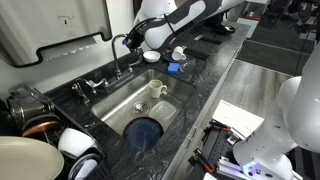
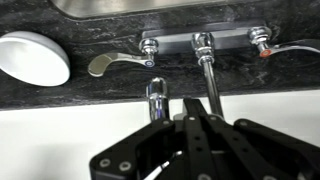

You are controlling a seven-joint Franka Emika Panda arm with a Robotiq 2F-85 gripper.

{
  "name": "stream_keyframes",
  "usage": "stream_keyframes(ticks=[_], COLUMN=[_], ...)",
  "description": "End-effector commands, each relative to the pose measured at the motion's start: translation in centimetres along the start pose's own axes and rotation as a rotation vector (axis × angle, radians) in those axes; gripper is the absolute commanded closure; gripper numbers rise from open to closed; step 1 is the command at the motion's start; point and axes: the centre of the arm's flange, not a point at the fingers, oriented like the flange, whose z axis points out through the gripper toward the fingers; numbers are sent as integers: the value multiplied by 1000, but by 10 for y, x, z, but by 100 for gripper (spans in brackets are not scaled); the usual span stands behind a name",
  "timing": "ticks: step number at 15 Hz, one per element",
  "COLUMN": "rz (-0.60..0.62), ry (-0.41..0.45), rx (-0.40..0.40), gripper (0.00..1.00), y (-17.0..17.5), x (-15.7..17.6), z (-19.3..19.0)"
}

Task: Slide the spout to the right

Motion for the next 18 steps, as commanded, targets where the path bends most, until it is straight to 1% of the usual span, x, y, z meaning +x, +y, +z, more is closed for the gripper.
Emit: stream_keyframes(ticks=[1, 2, 7, 9, 10, 11, 14, 16, 18], rz=[28, 30, 9, -19, -39, -52, -125, -178, -213], ry=[-14, -16, -35, -78, -113, -138, -259, -342, -409], rx=[-62, -64, -33, 47, 111, 145, 239, 241, 214], gripper=[100, 100, 100, 100, 100, 100, 100, 100, 100], y=[43, 48, 43, 39, 37, 33, 22, 27, 38], x=[-2, -1, -2, -4, -7, -10, -18, -22, -23], z=[12, 12, 12, 11, 10, 9, 0, -13, -33])
